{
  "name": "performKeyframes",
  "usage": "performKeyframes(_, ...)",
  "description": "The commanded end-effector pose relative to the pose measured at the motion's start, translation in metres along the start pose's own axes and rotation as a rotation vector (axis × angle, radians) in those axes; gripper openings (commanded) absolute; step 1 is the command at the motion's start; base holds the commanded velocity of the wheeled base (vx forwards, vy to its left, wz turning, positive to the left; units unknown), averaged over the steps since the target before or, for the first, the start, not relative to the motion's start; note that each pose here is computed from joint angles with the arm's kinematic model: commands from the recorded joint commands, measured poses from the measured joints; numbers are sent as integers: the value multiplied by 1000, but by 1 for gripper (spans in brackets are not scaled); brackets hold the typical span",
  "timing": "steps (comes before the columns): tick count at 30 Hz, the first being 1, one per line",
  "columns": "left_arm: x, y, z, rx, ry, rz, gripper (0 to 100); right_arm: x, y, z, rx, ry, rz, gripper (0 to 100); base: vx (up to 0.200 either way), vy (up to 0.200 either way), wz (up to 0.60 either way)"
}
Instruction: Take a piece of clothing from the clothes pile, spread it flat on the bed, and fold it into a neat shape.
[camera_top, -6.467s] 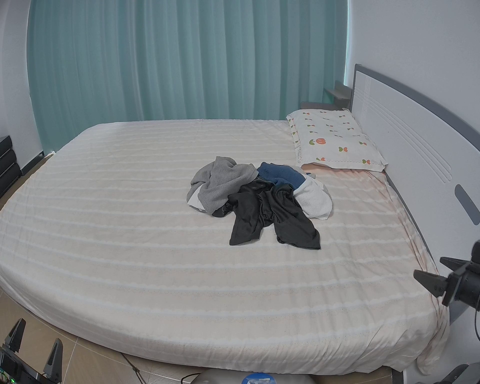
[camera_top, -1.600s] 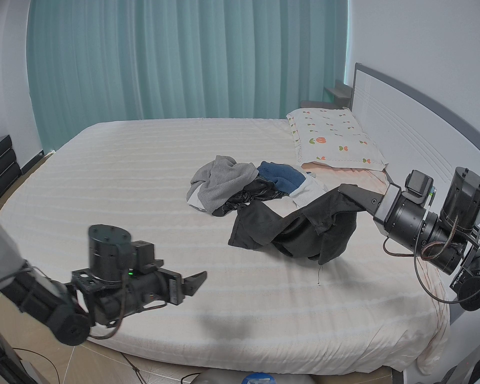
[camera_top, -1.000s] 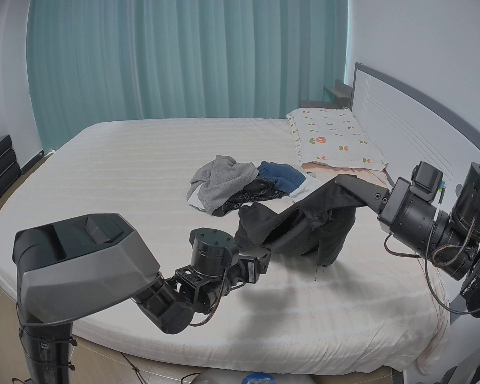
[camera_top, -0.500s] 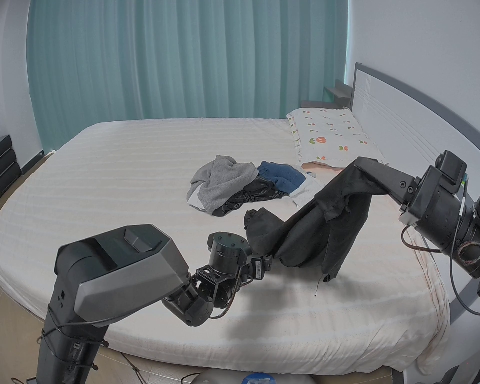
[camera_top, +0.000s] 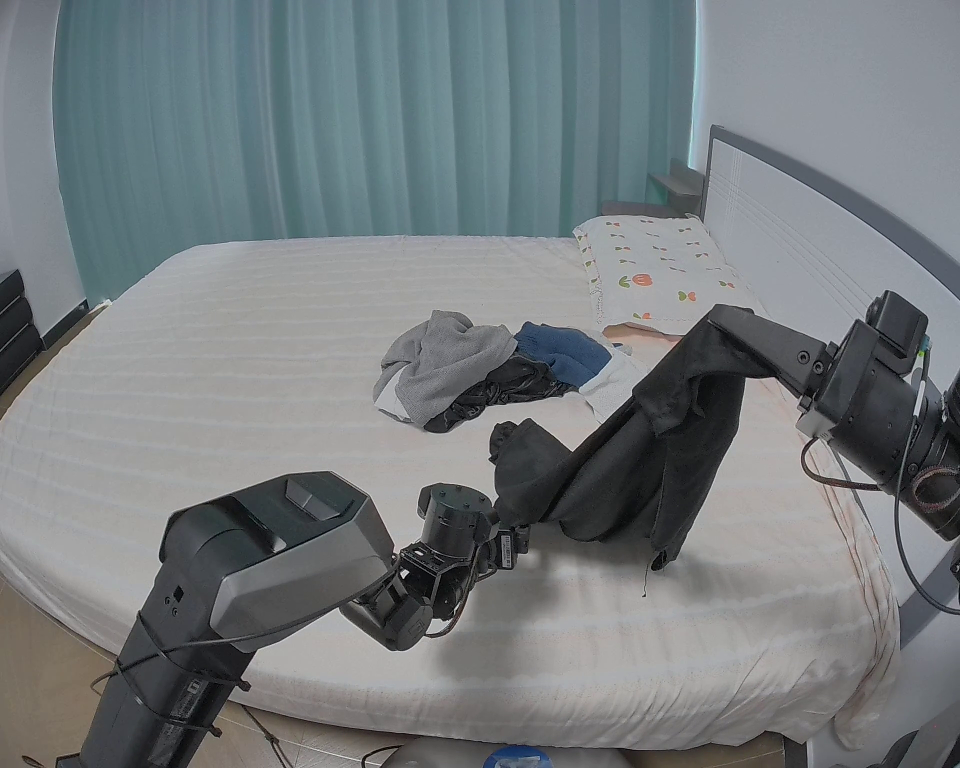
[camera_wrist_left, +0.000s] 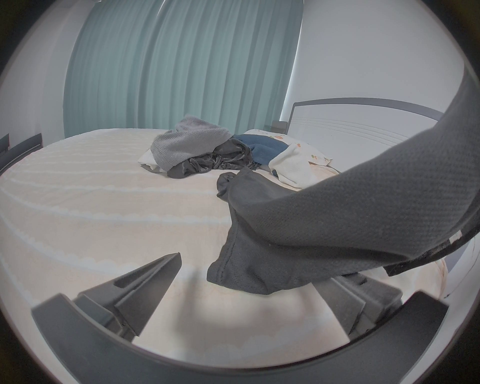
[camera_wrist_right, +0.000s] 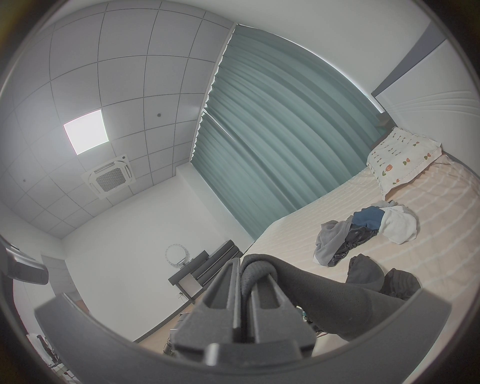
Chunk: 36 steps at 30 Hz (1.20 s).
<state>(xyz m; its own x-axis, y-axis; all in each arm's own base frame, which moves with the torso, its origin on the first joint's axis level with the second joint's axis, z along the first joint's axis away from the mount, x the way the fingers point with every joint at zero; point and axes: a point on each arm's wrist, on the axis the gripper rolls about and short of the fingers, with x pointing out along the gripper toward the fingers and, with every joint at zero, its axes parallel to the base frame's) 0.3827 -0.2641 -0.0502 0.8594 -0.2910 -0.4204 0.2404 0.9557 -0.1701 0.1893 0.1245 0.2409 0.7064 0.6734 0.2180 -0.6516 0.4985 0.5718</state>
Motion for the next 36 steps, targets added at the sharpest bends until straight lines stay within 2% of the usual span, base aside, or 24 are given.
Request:
performKeyframes(1,10,-2,-1,2,9,3,100,13,-12,-1,0,6,-33,0,0,0,0)
performKeyframes(8,25,-9,8,-2,-4,6,100,20,-18,6,-9,-23,-49,0,0,0,0)
performKeyframes(9,26,-9,8,-6,-8,8,0,20,-18,6,-8,-20,-51,0,0,0,0)
performKeyframes(12,25,-9,7,-7,-4,8,0,20,-21,6,-8,-18,-61,0,0,0,0)
performKeyframes(16,21,-6,5,-63,11,16,0,21,-28,3,-7,-12,-85,0,0,0,0)
performKeyframes(17,8,-10,27,-190,-18,5,0,23,-34,-1,-2,4,-104,0,0,0,0)
performKeyframes(18,0,-11,35,-227,-16,4,0,24,-36,-3,0,10,-111,0,0,0,0)
performKeyframes(19,-4,-11,38,-233,-11,7,0,25,-37,-3,1,13,-112,0,0,0,0)
performKeyframes(20,-21,-10,50,-256,28,13,0,28,-42,-8,5,27,-124,0,0,0,0)
performKeyframes(22,-41,-9,71,-267,41,19,0,32,-47,-12,8,41,-139,0,0,0,0)
performKeyframes(26,-78,-6,118,-307,3,18,0,42,-60,-23,9,72,-175,0,0,0,0)
performKeyframes(27,-96,-7,137,-321,-16,5,0,46,-65,-27,1,85,-186,0,0,0,0)
performKeyframes(30,-129,-8,168,-337,-35,-50,0,58,-75,-32,-5,91,-201,0,0,0,0)
performKeyframes(31,-143,-9,180,-342,-41,-75,0,65,-78,-33,-8,81,-215,0,0,0,0)
performKeyframes(33,-163,-8,200,-367,-70,-100,0,79,-79,-22,-32,2,-239,0,0,0,0)
performKeyframes(34,-165,-8,204,-372,-76,-104,0,81,-79,-20,-34,-11,-243,0,0,0,0)
performKeyframes(36,-178,-3,225,-396,-146,-122,0,93,-73,4,-66,-115,-241,0,0,0,0)
